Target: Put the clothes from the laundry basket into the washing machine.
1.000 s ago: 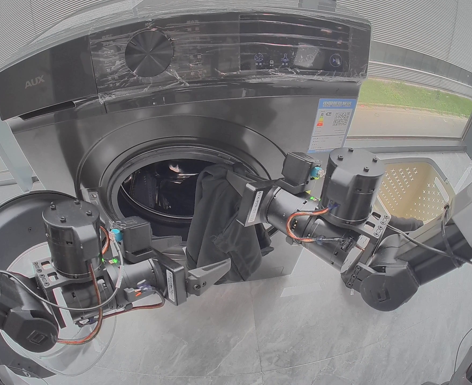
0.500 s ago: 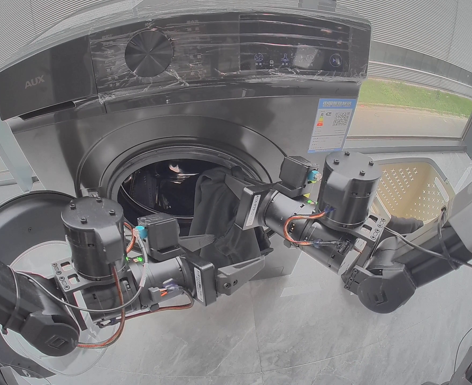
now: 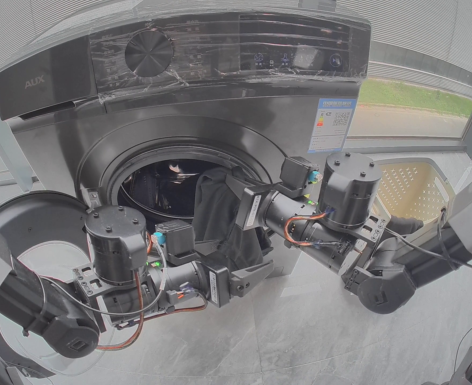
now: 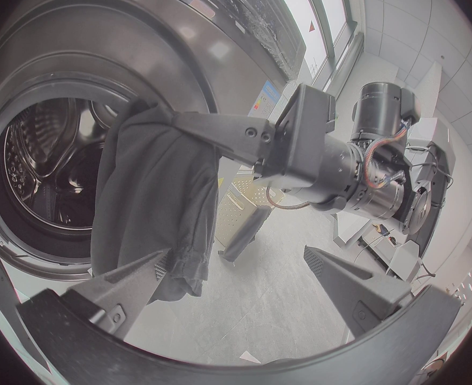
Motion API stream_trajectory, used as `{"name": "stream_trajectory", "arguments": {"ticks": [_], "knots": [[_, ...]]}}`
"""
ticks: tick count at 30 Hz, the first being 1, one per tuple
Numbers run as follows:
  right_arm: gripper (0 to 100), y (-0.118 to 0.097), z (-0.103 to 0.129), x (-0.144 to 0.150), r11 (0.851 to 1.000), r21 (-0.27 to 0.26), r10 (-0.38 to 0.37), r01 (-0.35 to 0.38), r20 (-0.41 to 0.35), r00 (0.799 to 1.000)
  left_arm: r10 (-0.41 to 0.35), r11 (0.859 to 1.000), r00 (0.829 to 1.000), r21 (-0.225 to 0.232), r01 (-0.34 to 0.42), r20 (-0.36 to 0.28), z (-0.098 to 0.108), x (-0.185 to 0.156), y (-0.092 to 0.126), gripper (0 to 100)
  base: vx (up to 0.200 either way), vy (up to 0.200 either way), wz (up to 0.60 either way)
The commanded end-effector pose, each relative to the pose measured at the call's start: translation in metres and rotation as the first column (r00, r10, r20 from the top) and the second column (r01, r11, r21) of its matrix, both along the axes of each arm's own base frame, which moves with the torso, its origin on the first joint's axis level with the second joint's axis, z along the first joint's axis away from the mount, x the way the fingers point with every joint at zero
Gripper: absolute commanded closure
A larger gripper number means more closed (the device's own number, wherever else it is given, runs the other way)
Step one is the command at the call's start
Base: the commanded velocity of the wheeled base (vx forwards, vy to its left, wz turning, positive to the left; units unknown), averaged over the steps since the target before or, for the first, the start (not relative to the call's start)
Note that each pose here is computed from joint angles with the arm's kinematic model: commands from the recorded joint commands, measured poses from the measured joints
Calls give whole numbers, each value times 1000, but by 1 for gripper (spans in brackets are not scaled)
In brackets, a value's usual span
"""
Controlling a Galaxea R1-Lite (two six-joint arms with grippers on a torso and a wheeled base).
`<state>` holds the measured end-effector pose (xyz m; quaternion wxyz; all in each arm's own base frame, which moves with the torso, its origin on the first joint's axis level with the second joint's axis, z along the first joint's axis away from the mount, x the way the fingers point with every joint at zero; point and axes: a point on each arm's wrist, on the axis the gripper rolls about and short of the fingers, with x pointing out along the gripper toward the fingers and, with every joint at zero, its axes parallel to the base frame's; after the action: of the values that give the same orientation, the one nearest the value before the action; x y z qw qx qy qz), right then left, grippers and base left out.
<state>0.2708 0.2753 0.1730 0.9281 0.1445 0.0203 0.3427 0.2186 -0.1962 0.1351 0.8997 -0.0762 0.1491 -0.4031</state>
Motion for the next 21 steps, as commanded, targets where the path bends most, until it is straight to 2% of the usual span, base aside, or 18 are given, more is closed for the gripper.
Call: {"name": "stream_trajectory", "arguments": {"ticks": [1,9,16,17,21], "knots": [[100,0,0,-1,1000,1,2,-2,1,1000,9,1000,1000,18,-9,-6,-7,6,-2,0,0,0,0],[100,0,-4,-4,1000,-11,7,-7,-11,1000,46,999,998,-19,-45,45,-14,17,-10,0,0,0,0],[100,0,-4,-4,1000,-12,7,-7,-10,1000,58,998,997,-23,-57,52,-15,18,-11,0,0,0,0],[100,-1,-4,-5,1000,-10,7,-7,-10,1000,60,998,997,-23,-59,52,-15,18,-10,100,0,0,0],[100,-1,-4,-5,1000,-10,7,-7,-10,1000,63,998,996,-30,-61,60,-12,17,-10,100,0,0,0]]}}
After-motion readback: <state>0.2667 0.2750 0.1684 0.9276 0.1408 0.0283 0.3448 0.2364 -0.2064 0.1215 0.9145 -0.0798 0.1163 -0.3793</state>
